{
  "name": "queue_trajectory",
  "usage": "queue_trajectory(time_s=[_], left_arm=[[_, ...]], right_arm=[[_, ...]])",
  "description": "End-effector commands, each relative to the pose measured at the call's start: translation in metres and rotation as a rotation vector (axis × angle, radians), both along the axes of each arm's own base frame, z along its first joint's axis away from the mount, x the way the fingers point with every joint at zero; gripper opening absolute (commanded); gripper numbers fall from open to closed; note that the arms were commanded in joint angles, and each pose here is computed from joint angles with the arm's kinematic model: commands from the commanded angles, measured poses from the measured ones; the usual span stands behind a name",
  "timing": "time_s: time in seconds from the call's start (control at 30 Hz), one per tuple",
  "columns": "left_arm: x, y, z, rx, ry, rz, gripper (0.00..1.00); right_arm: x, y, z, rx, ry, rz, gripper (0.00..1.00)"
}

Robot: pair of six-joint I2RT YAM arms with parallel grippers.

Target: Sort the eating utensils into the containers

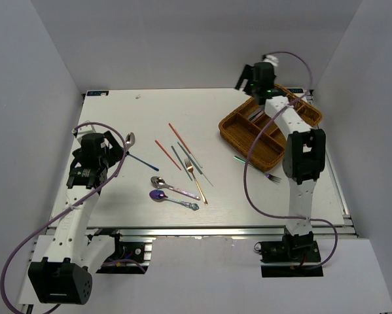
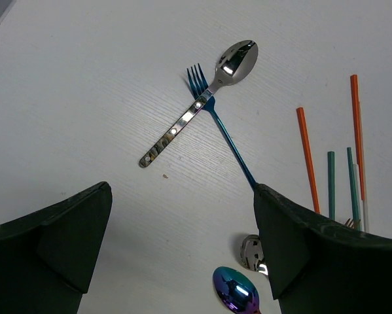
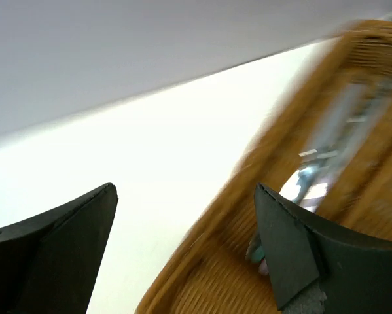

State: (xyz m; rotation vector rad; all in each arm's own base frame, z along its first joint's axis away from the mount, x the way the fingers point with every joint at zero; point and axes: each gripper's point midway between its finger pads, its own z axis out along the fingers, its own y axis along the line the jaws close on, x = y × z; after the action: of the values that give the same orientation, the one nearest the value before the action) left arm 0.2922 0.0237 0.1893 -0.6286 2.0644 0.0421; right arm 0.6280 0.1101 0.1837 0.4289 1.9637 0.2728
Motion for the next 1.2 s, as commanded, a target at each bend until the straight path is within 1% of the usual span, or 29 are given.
queue_trajectory(time_s=[0.0,0.03,0.07,0.1,0.13,0.17,0.2,0.23,0.27,0.3,0.33,0.37,0.43,0.47,0.5,0.53,0.57,0.6,0.63,0.67,0.7,0.73,0.8,0.9,0.93,0.97,1.03,1.1,1.17], left_arm=[[0.001,0.003,0.008,0.010,-0.023,0.010,0.98],[0.001,0.002,0.008,0.009,-0.024,0.007,0.98],[0.001,0.000,0.007,0.003,-0.023,-0.001,0.98],[0.001,-0.001,0.007,0.001,-0.023,-0.004,0.98],[0.001,-0.001,0.007,0.000,-0.022,-0.009,0.98],[0.002,-0.002,0.006,-0.003,-0.022,-0.011,0.98],[0.002,-0.003,0.007,-0.007,-0.026,-0.017,0.98],[0.002,-0.004,0.007,-0.009,-0.026,-0.021,0.98],[0.002,-0.004,0.008,-0.010,-0.031,-0.021,0.98],[0.002,-0.005,0.009,-0.013,-0.034,-0.026,0.98],[0.002,-0.006,0.009,-0.014,-0.038,-0.030,0.98],[0.002,-0.006,0.009,-0.016,-0.040,-0.033,0.98],[0.002,-0.007,0.010,-0.018,-0.042,-0.037,0.98],[0.001,-0.006,0.011,-0.017,-0.044,-0.035,0.98],[0.001,-0.006,0.010,-0.016,-0.042,-0.036,0.98],[0.001,-0.005,0.011,-0.013,-0.045,-0.030,0.98],[0.000,-0.005,0.010,-0.015,-0.043,-0.029,0.98],[0.000,-0.005,0.010,-0.013,-0.043,-0.028,0.98],[0.000,-0.005,0.011,-0.011,-0.044,-0.026,0.98],[0.000,-0.005,0.011,-0.010,-0.044,-0.027,0.98],[0.000,-0.005,0.010,-0.011,-0.042,-0.028,0.98],[0.000,-0.005,0.010,-0.011,-0.041,-0.028,0.98],[0.000,-0.005,0.008,-0.012,-0.036,-0.030,0.98],[0.001,-0.006,0.009,-0.013,-0.040,-0.034,0.98],[0.001,-0.006,0.009,-0.014,-0.040,-0.035,0.98],[0.001,-0.007,0.009,-0.015,-0.039,-0.038,0.98],[0.001,-0.007,0.008,-0.016,-0.035,-0.041,0.98],[0.001,-0.007,0.008,-0.017,-0.037,-0.042,0.98],[0.001,-0.008,0.009,-0.018,-0.041,-0.044,0.98]], right_arm=[[-0.080,0.101,0.061,-0.304,-0.021,0.397,0.89],[-0.115,0.126,0.024,-0.361,0.070,0.520,0.89],[-0.134,0.134,0.012,-0.421,0.093,0.593,0.89],[-0.155,0.139,0.018,-0.429,0.087,0.642,0.89],[-0.177,0.153,0.010,-0.422,0.100,0.727,0.88],[-0.209,0.165,-0.019,-0.385,0.149,0.879,0.87],[-0.224,0.169,-0.011,-0.367,0.121,0.926,0.85],[-0.238,0.177,-0.017,-0.373,0.132,0.954,0.83],[-0.246,0.169,-0.033,-0.401,0.180,0.931,0.82],[-0.256,0.174,-0.035,-0.387,0.182,0.967,0.79],[-0.277,0.194,-0.037,-0.316,0.177,1.101,0.78],[-0.283,0.203,-0.043,-0.292,0.148,1.144,0.78],[-0.280,0.215,-0.050,-0.258,0.174,1.081,0.72],[-0.273,0.223,-0.055,-0.251,0.179,1.057,0.67],[-0.267,0.227,-0.057,-0.256,0.180,1.023,0.57],[-0.260,0.231,-0.060,-0.273,0.177,0.960,0.55],[-0.256,0.237,-0.074,-0.284,0.198,0.956,0.55],[-0.248,0.249,-0.064,-0.289,0.170,0.954,0.55],[-0.242,0.251,-0.068,-0.318,0.176,0.936,0.55],[-0.234,0.251,-0.088,-0.365,0.215,0.914,0.54],[-0.229,0.247,-0.095,-0.412,0.243,0.890,0.53],[-0.220,0.257,-0.084,-0.412,0.217,0.885,0.51],[-0.220,0.262,-0.094,-0.429,0.244,0.892,0.48],[-0.233,0.267,-0.096,-0.454,0.251,0.902,0.47],[-0.242,0.261,-0.102,-0.468,0.285,0.896,0.47],[-0.248,0.262,-0.097,-0.450,0.287,0.890,0.47],[-0.272,0.261,-0.100,-0.466,0.316,0.877,0.46],[-0.291,0.250,-0.104,-0.482,0.344,0.845,0.43],[-0.318,0.242,-0.113,-0.459,0.372,0.864,0.39]])
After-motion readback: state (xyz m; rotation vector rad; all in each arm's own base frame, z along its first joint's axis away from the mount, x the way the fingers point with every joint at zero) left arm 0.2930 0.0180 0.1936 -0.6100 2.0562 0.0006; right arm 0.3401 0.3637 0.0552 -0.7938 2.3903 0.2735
